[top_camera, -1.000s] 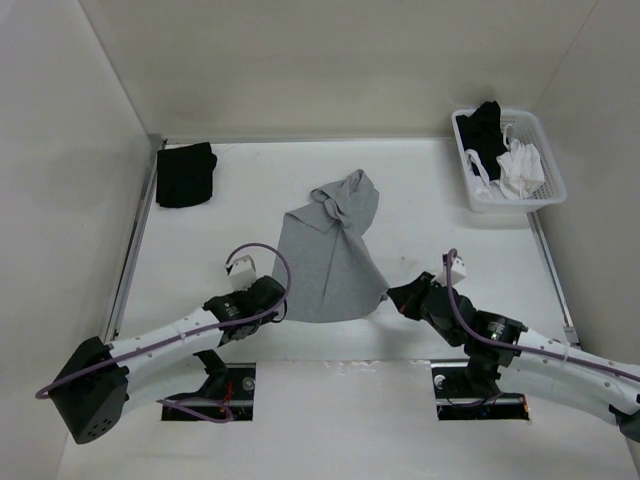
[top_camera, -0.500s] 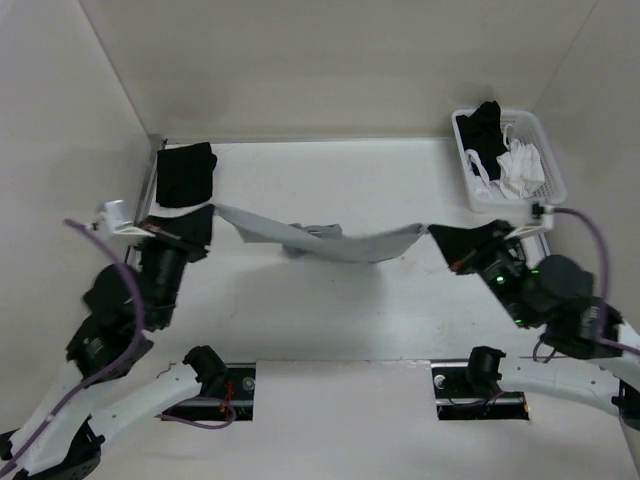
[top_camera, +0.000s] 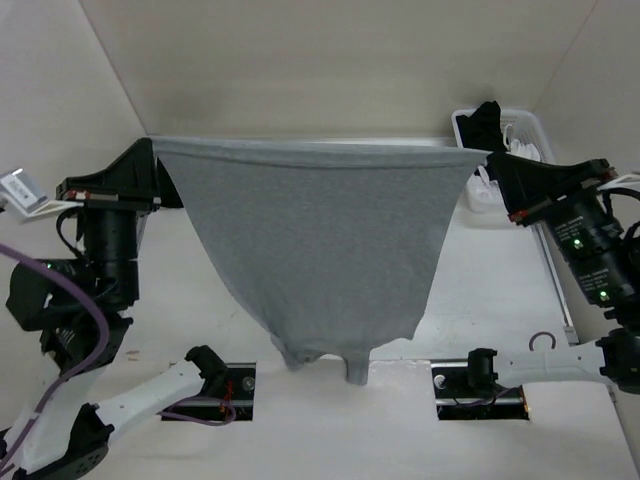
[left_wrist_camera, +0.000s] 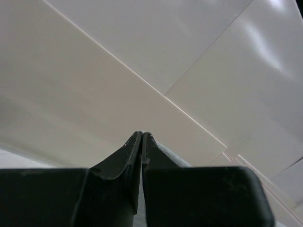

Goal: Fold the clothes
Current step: Flatten the tank top out

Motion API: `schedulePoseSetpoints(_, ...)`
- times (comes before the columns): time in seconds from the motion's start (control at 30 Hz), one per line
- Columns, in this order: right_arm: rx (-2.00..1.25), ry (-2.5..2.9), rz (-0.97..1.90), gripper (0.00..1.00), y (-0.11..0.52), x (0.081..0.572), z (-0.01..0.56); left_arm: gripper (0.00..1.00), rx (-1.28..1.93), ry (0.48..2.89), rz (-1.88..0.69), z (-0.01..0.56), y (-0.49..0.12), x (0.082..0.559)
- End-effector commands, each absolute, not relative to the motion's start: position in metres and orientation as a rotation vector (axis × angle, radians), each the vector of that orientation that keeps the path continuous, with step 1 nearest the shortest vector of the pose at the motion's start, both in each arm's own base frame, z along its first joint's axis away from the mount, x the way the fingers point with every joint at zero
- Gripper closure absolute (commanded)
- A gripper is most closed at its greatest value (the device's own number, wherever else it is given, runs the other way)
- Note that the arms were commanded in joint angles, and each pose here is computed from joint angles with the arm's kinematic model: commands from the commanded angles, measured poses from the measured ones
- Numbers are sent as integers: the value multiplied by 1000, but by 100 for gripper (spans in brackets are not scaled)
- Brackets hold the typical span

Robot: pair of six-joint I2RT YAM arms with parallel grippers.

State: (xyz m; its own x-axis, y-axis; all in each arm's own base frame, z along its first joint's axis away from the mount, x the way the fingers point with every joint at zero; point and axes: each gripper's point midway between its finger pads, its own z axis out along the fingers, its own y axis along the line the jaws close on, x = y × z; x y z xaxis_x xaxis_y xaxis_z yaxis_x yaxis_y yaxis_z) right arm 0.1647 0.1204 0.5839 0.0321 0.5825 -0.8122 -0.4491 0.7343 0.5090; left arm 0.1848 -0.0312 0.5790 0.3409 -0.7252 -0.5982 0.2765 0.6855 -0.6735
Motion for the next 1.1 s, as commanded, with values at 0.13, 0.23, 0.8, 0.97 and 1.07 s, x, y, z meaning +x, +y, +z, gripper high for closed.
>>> schedulePoseSetpoints(0.13,151,1249,531,98,123,206,586,98,-479,1080,-479,560,-74,265)
schedulePoseSetpoints(0.23,129,1312,474,99,144,254,552,98,-493,1180,-415,505,-89,323)
schedulePoseSetpoints(0.8,153,1442,566,100,131,459,567,98,-495,1254,-501,554,-58,477)
schedulePoseSetpoints(0.97,122,1337,605,100,125,417,622,98,-474,1148,-517,600,-42,445)
schedulePoseSetpoints(1.07,126,1368,591,100,120,406,612,98,-474,1139,-508,600,-38,431)
